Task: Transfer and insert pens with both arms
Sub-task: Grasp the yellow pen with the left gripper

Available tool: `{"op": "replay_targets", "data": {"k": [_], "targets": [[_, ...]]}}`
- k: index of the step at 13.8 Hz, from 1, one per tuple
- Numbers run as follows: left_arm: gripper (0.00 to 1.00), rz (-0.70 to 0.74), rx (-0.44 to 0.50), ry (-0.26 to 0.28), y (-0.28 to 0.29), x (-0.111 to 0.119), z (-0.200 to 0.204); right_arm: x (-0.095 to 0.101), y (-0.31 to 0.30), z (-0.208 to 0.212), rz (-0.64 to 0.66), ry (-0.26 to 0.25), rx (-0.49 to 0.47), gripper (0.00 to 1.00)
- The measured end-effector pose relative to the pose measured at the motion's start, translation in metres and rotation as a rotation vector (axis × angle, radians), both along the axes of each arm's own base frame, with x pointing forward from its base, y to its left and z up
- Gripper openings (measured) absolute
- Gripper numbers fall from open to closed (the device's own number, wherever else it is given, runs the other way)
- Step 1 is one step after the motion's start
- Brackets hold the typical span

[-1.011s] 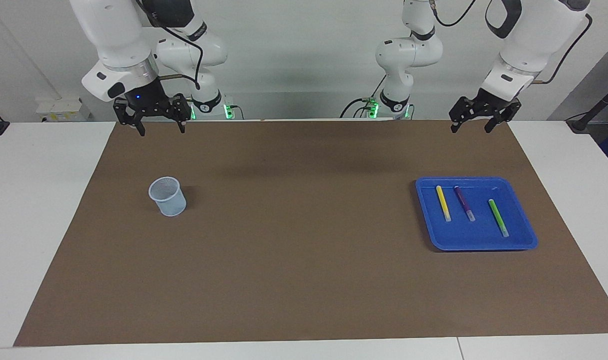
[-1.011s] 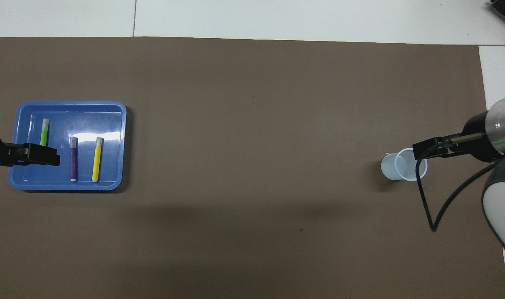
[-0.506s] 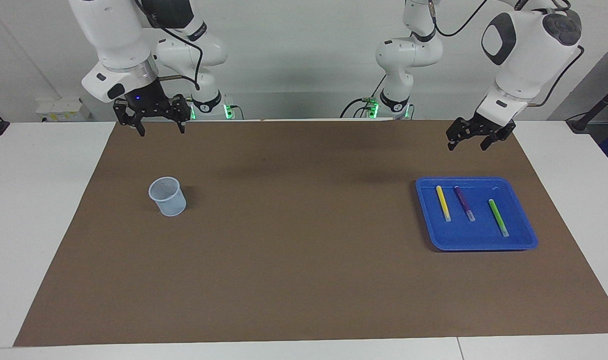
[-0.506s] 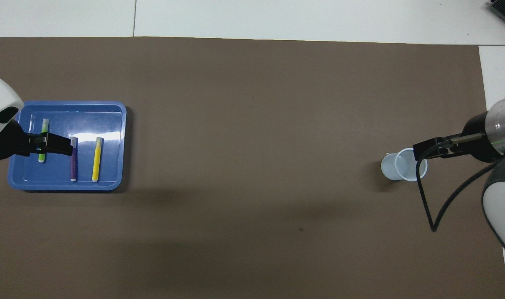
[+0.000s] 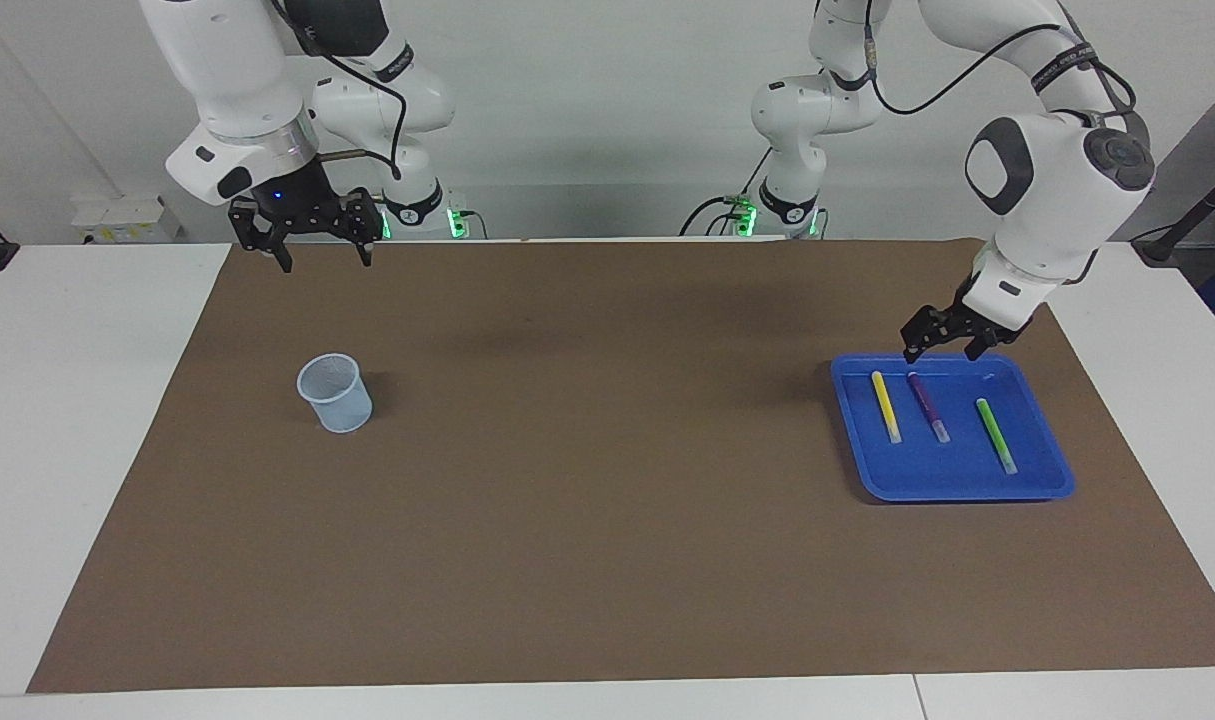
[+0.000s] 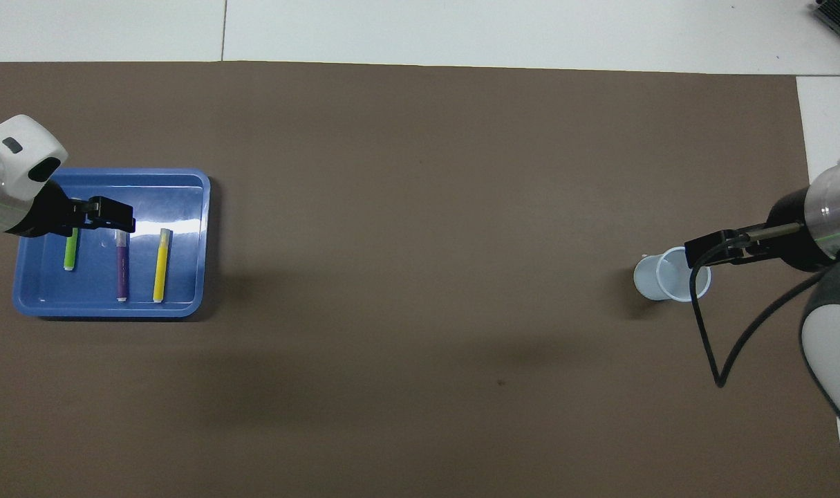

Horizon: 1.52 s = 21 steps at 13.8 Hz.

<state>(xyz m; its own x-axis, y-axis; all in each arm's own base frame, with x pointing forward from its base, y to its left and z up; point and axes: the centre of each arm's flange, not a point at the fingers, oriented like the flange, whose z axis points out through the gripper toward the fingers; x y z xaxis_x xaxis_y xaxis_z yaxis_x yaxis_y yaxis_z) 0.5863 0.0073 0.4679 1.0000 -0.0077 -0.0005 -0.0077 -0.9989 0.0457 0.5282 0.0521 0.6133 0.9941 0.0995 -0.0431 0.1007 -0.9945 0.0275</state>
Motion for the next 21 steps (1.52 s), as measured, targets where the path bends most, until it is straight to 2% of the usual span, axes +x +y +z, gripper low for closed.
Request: {"op": "replay_targets", "data": {"k": [5, 8, 14, 21], "targets": [[1.0, 0.017, -0.002, -0.026, 0.009, 0.019, -0.042, -0.001, 0.002, -0.002, 0.003, 0.005, 0.003, 1.0], [1.0, 0.016, -0.005, -0.019, 0.012, 0.027, -0.066, -0.003, 0.004, -0.006, 0.005, 0.014, 0.009, 1.0], [1.0, 0.014, -0.005, -0.003, 0.014, 0.021, -0.12, -0.007, 0.005, -0.007, 0.006, 0.019, 0.018, 1.0], [0.99, 0.006, -0.008, 0.023, 0.022, 0.019, -0.144, -0.008, 0.009, -0.009, 0.013, 0.024, 0.017, 1.0]]}}
